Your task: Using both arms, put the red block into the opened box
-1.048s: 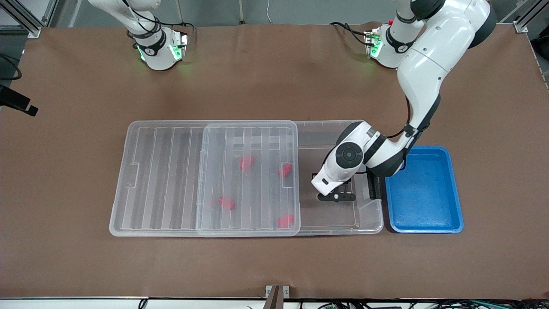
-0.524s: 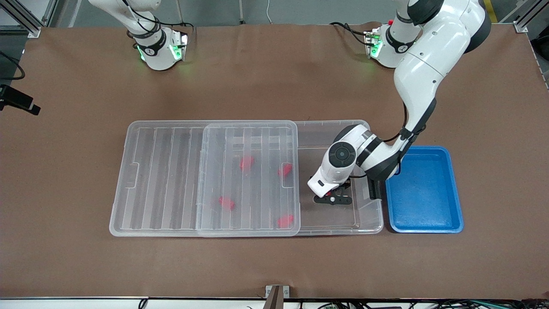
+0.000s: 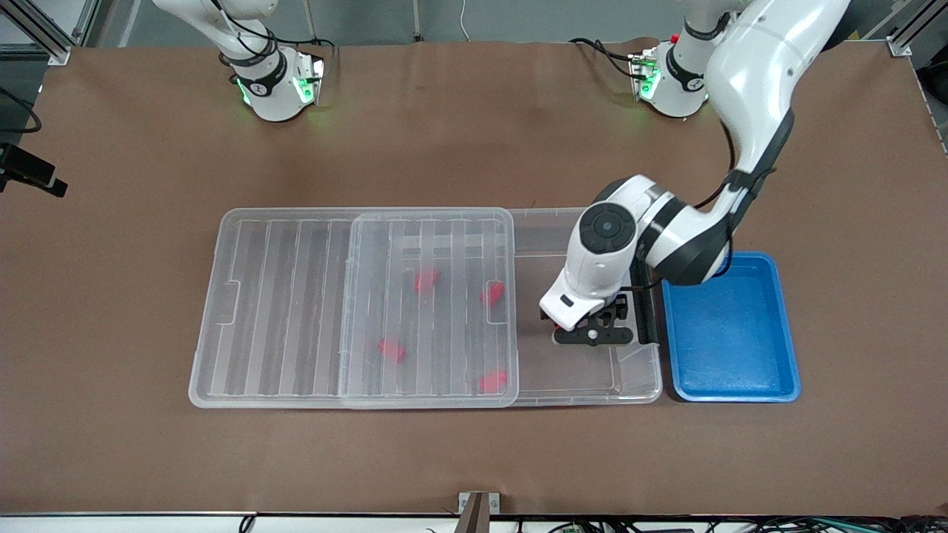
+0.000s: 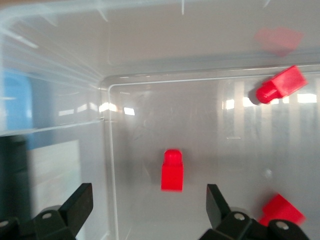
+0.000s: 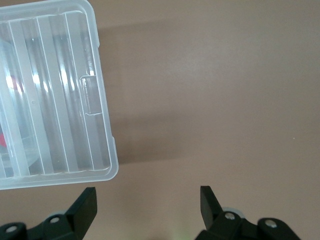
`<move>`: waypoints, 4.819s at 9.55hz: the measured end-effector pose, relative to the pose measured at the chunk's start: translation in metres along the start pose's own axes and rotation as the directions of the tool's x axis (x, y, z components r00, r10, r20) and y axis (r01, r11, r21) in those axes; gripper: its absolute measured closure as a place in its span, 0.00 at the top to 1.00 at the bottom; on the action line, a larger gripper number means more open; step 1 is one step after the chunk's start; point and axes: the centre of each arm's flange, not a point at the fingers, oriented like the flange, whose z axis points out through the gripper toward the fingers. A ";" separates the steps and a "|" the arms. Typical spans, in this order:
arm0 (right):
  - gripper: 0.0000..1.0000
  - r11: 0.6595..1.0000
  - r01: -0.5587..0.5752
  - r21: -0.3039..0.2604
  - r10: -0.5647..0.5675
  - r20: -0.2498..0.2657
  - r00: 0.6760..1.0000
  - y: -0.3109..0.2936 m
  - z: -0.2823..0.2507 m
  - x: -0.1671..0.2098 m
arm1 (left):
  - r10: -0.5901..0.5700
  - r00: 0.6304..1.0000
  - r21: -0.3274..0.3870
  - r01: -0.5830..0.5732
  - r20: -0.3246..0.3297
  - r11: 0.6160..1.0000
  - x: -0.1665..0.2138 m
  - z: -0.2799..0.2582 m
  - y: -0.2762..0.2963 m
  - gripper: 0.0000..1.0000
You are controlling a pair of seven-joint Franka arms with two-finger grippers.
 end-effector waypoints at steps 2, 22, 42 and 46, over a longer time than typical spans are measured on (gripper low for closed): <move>0.65 0.990 0.140 -0.012 -0.140 -0.017 0.990 0.010 0.048 0.035 | 0.029 0.999 -0.052 -0.026 0.043 0.998 0.006 -0.066 -0.050 1.00; 0.01 0.909 0.391 0.148 -0.405 0.083 0.910 -0.193 0.282 0.112 | -0.087 0.996 -0.092 0.085 -0.021 0.992 -0.033 -0.240 -0.297 1.00; 1.00 0.978 -0.199 -0.067 0.200 0.011 0.980 -0.088 -0.014 -0.007 | -0.180 0.981 0.009 0.180 0.071 0.984 -0.029 -0.240 -0.300 1.00; 1.00 0.995 -0.103 -0.005 0.103 0.013 0.995 -0.022 -0.026 -0.020 | -0.186 0.981 -0.015 0.187 0.058 0.982 -0.027 -0.249 -0.302 1.00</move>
